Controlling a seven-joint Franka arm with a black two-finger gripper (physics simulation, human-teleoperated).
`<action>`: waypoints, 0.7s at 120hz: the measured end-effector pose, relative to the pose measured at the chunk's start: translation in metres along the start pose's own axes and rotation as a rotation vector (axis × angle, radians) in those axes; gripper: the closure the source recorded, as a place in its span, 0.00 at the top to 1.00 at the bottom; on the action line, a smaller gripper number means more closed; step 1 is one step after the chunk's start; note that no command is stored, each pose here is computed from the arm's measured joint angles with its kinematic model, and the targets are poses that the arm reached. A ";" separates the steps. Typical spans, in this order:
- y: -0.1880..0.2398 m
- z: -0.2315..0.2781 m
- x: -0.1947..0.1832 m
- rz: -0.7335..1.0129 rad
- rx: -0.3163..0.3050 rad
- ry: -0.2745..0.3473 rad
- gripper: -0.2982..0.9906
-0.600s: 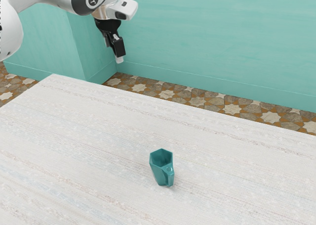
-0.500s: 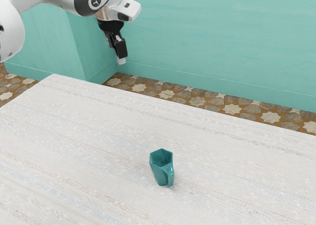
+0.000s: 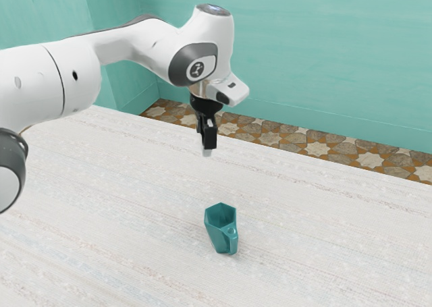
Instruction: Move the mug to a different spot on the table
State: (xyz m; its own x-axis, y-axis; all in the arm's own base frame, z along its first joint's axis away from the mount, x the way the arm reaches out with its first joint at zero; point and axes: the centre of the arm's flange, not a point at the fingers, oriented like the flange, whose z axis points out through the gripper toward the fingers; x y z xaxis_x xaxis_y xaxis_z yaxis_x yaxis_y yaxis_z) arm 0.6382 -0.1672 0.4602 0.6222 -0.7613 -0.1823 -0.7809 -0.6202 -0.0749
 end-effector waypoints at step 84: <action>0.145 0.103 0.080 0.843 -0.197 -0.114 0.77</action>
State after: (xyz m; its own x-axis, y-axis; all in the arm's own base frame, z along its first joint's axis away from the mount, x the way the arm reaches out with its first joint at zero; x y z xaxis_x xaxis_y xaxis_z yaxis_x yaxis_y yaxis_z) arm 0.5692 -0.2981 0.3342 -0.1759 -0.9641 -0.1988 -0.9480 0.1115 0.2981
